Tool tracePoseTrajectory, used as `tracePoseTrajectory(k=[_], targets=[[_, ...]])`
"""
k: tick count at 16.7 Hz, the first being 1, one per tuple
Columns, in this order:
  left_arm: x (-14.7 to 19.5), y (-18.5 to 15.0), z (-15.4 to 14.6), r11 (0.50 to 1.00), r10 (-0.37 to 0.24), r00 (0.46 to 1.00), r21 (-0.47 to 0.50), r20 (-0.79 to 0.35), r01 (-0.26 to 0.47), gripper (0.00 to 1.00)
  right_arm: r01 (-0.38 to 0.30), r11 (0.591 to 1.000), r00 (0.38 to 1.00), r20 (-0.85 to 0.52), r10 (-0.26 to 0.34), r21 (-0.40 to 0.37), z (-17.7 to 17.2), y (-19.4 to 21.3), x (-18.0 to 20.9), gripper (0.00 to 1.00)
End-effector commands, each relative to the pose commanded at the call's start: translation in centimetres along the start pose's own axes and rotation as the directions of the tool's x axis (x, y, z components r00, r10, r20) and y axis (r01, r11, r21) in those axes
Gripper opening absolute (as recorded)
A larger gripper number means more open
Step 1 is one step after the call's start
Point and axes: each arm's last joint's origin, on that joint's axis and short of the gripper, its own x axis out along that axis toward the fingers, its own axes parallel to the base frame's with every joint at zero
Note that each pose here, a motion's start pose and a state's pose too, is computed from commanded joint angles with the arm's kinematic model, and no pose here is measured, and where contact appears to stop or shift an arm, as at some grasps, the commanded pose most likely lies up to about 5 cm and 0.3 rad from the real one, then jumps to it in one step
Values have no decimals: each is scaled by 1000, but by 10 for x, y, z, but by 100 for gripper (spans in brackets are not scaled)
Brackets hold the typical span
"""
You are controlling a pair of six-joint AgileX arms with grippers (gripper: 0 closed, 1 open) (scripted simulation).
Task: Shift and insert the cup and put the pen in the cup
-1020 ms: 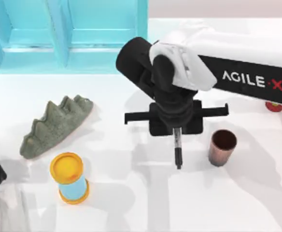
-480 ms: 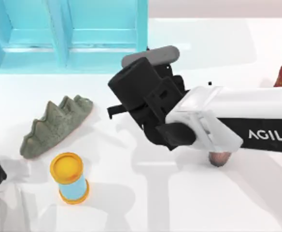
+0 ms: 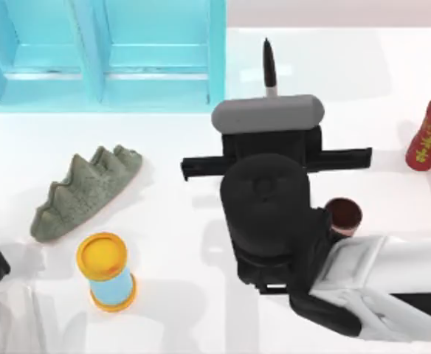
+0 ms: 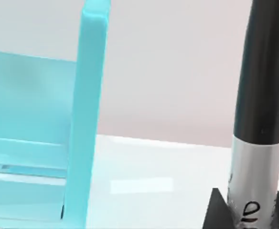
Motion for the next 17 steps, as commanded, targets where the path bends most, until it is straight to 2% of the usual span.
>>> tracePoseTrajectory(k=[4, 8, 11, 17], targets=[[0, 0, 0, 1000, 0, 1000, 0, 0, 0, 100, 108, 991, 990, 86, -115, 81, 1, -25, -33, 0], [0, 0, 0, 1000, 0, 1000, 0, 0, 0, 100, 182, 973, 976, 94, -196, 143, -1, -48, -56, 0], [0, 0, 0, 1000, 0, 1000, 0, 0, 0, 100, 208, 964, 971, 85, -224, 167, -3, -57, -64, 0], [0, 0, 0, 1000, 0, 1000, 0, 0, 0, 100, 215, 962, 969, 83, -231, 169, -3, -58, -63, 0]])
